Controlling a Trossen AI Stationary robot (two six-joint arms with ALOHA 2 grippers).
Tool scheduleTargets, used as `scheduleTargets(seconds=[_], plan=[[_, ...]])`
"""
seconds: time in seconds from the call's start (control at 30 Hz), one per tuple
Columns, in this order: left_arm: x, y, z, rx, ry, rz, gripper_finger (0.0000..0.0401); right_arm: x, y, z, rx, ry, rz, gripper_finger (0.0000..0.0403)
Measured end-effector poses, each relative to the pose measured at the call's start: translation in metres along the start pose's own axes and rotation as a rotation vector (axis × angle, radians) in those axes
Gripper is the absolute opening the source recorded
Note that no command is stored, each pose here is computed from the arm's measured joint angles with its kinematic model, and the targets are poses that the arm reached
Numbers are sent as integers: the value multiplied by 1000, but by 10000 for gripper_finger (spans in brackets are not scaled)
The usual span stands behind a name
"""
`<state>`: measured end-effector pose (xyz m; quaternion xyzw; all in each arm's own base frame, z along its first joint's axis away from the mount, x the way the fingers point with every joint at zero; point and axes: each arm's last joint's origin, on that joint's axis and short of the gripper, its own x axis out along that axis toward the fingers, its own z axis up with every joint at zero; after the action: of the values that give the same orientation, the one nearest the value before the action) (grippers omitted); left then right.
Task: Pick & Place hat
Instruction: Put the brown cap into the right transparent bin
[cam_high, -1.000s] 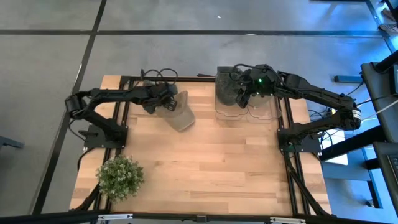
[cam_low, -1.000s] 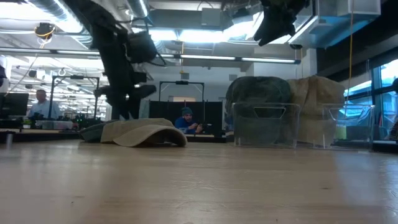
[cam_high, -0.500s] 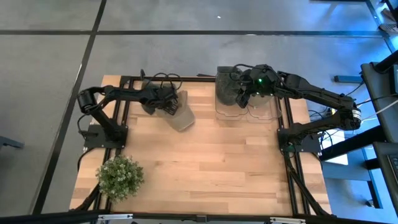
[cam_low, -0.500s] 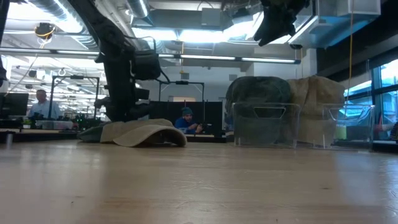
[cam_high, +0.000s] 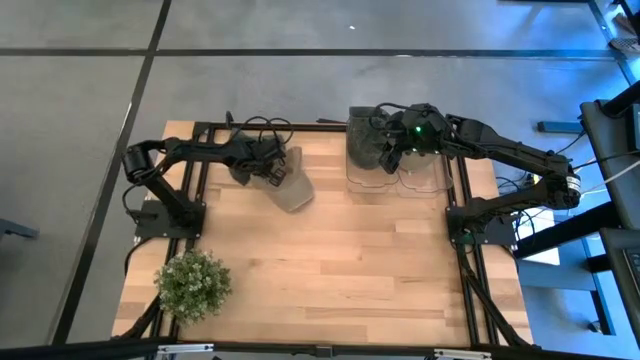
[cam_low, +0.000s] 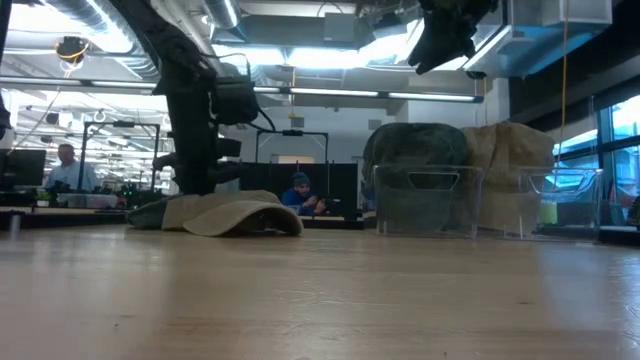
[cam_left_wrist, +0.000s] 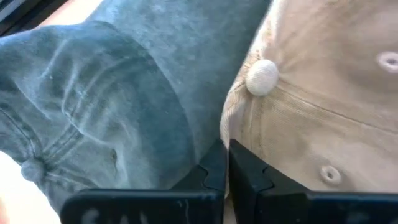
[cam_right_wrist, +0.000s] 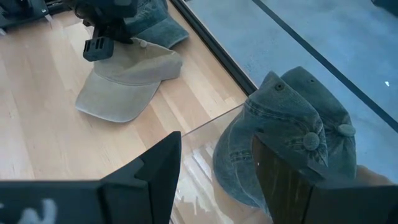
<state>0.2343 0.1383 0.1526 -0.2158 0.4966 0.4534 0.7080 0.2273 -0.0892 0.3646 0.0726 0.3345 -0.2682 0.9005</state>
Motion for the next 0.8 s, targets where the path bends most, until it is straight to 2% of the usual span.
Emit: scheduleTargets(seconds=[0.17,0.33,0.53,0.7,0.8], plan=[[-24,-7,7,63,-13,-23,4,0,0,0,-3,0,2,197],[-64,-10,17,102,-102,-80,4,0,2,0,-7,3,63,197],[-126,-15,25,165,-270,-264,3,-1,13,9,-90,-92,267,197],[-172,-18,23,195,-366,-450,3,5,33,21,-176,-219,345,197],[-193,-23,19,202,-401,-520,3,14,48,26,-230,-265,376,197]])
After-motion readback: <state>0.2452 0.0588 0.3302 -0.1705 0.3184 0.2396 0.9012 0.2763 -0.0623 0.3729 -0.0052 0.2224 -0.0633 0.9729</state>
